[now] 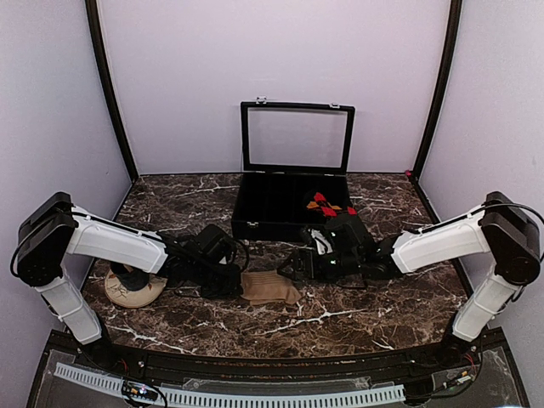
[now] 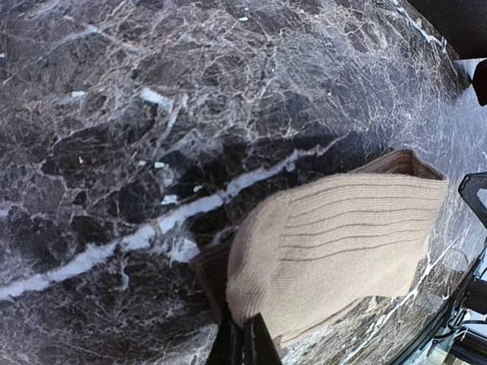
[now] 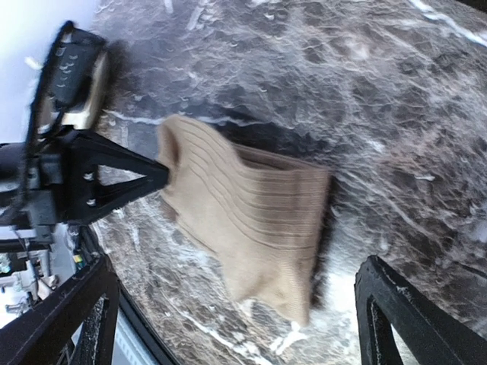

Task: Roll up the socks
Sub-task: Adjust the sock at the center of the board.

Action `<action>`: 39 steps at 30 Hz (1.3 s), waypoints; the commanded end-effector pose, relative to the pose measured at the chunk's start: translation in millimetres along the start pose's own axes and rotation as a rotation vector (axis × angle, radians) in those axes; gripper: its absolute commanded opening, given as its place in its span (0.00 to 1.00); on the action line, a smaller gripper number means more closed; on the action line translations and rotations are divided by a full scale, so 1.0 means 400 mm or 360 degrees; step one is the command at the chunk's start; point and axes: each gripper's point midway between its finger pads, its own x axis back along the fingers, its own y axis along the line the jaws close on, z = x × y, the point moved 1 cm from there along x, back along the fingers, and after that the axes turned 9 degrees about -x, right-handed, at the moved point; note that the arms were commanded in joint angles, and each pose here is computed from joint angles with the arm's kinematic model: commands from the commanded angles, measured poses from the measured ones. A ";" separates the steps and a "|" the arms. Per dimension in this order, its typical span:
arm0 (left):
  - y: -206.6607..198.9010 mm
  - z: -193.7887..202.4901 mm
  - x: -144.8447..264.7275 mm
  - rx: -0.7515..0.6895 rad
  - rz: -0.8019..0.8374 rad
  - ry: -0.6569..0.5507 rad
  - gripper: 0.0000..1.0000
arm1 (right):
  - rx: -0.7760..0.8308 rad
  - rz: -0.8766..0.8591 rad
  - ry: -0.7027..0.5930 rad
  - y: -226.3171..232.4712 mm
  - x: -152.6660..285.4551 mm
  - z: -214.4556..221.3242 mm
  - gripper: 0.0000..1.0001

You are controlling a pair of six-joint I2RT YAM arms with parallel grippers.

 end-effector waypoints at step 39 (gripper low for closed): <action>0.051 0.063 0.057 0.0023 -0.0020 0.0083 0.00 | -0.0440 -0.0500 -0.0080 -0.022 -0.161 0.075 0.15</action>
